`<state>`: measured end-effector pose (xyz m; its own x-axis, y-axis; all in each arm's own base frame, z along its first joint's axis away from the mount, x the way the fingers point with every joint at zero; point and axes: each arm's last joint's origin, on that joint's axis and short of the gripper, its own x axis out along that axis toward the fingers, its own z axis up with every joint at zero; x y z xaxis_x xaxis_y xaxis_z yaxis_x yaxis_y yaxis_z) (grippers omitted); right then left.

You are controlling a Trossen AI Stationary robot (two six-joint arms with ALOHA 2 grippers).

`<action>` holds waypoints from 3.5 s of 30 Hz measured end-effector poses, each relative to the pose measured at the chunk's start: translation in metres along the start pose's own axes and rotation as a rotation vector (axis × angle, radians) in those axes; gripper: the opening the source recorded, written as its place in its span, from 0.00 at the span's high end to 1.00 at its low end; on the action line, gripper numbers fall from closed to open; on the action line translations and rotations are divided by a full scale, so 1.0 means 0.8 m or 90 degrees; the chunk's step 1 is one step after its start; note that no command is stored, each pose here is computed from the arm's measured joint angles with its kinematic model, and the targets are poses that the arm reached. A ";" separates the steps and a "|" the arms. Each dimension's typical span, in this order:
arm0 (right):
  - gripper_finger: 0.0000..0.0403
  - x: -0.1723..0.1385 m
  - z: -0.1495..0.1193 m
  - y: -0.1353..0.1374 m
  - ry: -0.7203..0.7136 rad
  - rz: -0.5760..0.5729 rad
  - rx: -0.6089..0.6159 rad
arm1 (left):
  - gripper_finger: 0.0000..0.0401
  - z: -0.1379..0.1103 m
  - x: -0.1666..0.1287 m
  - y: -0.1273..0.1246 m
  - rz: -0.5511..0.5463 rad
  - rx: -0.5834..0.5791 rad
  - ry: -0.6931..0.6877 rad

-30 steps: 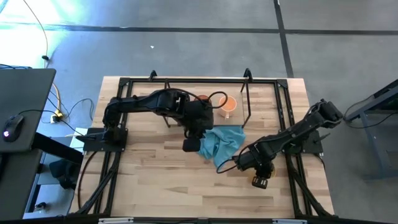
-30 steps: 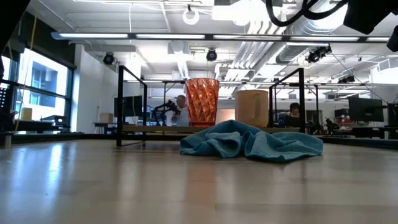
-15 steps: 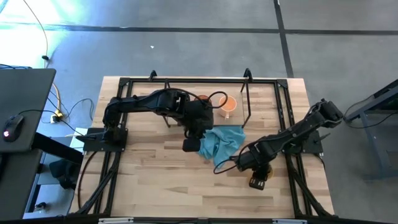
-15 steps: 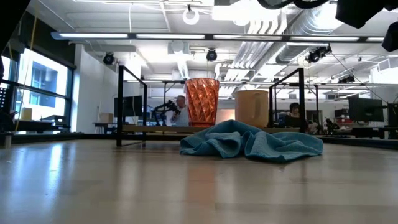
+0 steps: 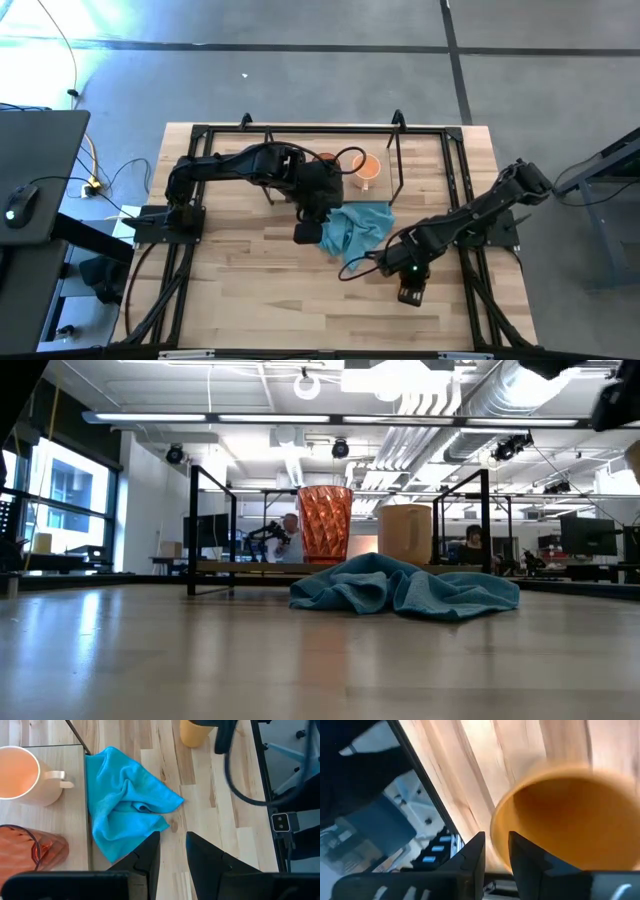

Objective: Stack small to large cups/mugs on shelf
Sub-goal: Put the yellow cup on the shelf

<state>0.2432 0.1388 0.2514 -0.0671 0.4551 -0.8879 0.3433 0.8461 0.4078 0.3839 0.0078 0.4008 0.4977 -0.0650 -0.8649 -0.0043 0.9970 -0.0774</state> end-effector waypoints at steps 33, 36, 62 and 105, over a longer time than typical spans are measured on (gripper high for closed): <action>0.58 -0.162 -0.060 0.056 -0.517 -0.085 -0.241 | 0.79 0.002 -0.001 0.016 -0.033 0.022 -0.013; 0.58 -0.180 -0.081 0.051 -0.586 -0.106 -0.254 | 0.79 0.011 -0.002 0.016 -0.050 0.026 -0.061; 0.58 -0.283 -0.191 -0.009 -0.917 -0.163 -0.430 | 0.79 0.047 0.142 -0.017 -0.140 -0.180 -0.262; 0.58 -0.310 -0.219 -0.040 -0.992 -0.213 -0.482 | 0.79 0.034 0.264 -0.047 -0.272 -0.401 -0.325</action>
<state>0.0848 0.0470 0.4958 0.9922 -0.0308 -0.1205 0.0037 0.9757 -0.2189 0.5129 -0.0424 0.2349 0.8883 -0.2460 -0.3877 -0.1299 0.6754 -0.7260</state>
